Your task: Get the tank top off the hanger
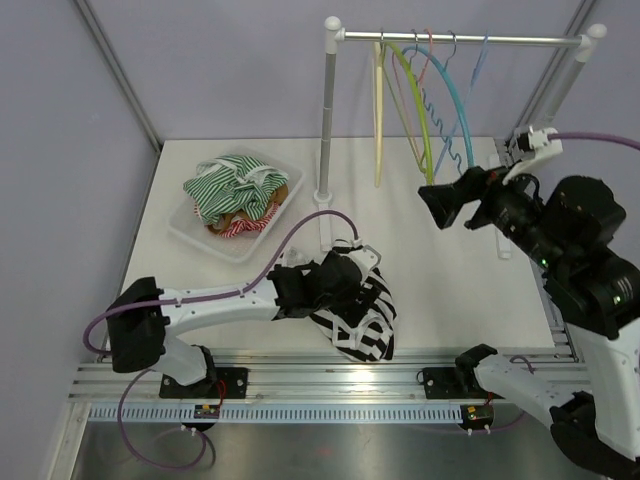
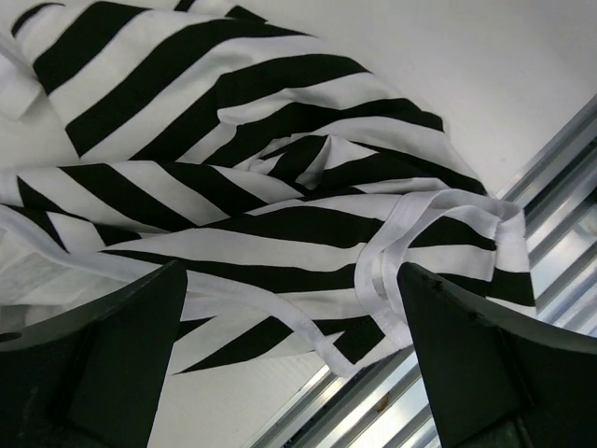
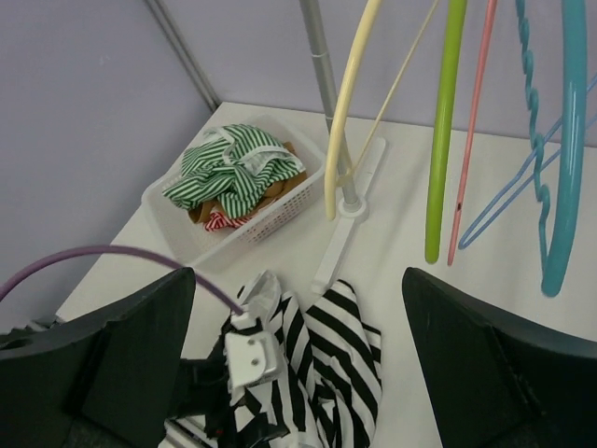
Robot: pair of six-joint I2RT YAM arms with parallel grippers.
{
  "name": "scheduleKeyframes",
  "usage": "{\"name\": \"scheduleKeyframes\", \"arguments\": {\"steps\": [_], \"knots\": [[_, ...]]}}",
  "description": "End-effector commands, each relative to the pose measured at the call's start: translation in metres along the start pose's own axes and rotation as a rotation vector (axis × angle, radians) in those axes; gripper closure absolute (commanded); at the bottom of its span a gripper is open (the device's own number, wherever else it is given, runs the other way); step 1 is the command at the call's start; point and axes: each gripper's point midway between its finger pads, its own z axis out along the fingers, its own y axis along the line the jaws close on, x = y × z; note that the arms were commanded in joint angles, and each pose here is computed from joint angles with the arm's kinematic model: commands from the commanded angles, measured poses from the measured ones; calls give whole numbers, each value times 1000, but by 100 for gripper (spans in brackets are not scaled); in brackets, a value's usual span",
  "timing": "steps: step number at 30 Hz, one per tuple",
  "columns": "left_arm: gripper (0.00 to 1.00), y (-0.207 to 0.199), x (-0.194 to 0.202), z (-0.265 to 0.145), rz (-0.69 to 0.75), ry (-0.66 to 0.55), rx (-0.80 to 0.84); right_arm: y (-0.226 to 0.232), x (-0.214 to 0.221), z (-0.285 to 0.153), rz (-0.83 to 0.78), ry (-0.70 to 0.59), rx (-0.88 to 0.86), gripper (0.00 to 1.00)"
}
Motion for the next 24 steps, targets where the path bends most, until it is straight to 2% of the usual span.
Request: {"name": "scheduleKeyframes", "arguments": {"steps": [1, 5, 10, 15, 17, 18, 19, 22, 24], "knots": [[1, -11, -19, 18, -7, -62, 15, 17, 13, -25, -13, -27, -119, 0], [1, -10, 7, 51, -1, 16, -18, 16, 29, -52, -18, -34, -136, 1], [1, -9, 33, 79, 4, 77, -46, 9, 50, -62, -15, 8, -118, 1], [2, -20, 62, 103, -16, 160, 0, 9, 50, -73, -19, -16, -124, 1], [26, -27, 69, 106, -34, 188, 32, 9, 49, -77, -20, -35, -129, 1], [51, -28, 69, 106, -40, 190, 37, 9, 50, -78, -21, -36, -131, 1], [80, -28, 69, 105, -46, 190, 35, 9, 50, -79, -24, -41, -129, 1], [100, -22, 55, 92, -51, 168, -4, 7, 49, -83, -29, -54, -118, 0], [100, -16, 39, 69, -55, 146, -30, 5, 46, -89, -34, -74, -109, 0]]}}
